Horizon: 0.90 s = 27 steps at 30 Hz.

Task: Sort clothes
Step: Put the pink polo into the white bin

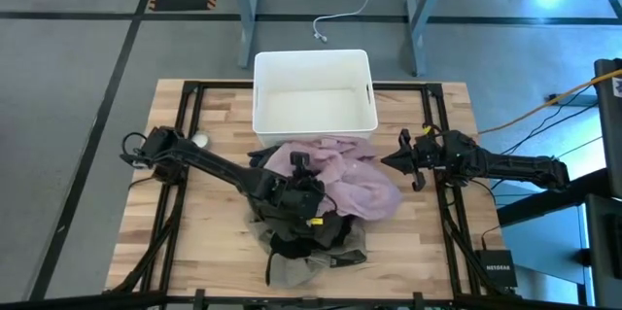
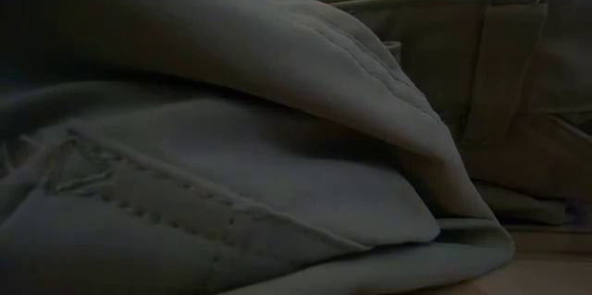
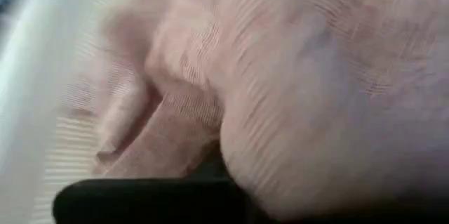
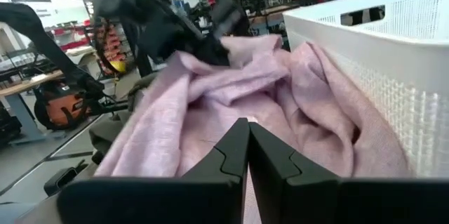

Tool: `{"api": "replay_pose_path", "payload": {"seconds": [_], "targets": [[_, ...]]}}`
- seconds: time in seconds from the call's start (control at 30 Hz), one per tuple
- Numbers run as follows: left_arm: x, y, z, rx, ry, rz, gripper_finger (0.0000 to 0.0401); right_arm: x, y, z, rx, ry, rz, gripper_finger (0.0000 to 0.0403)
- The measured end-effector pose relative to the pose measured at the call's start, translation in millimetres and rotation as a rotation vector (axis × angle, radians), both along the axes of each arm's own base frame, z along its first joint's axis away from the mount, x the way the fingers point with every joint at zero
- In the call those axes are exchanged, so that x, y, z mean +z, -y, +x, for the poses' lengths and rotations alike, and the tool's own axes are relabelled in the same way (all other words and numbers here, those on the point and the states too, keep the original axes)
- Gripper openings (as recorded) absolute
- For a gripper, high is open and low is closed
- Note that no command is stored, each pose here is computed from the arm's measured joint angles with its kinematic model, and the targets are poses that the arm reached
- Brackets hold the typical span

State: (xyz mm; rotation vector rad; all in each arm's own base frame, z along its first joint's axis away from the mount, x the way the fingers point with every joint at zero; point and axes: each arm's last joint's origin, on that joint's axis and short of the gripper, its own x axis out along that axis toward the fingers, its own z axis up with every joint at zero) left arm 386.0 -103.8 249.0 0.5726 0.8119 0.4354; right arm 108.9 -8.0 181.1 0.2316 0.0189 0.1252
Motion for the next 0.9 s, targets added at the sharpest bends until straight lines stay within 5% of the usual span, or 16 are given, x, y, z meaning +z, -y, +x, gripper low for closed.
{"api": "replay_pose_path", "payload": {"seconds": [0.5,0.73,0.9], "targets": [[151,-9,-31,-0.089,0.666,0.131,0.0015,1,2,0,-0.053,0.015,-0.005,0.0024],[206,-54,-56,0.031,0.9,0.275,0.0015,2,2,0,-0.053,0.026,-0.005,0.0024],[221,-97,-68,0.157,0.962,0.321,0.0015,2,2,0,-0.053,0.024,0.01,0.0024]]}}
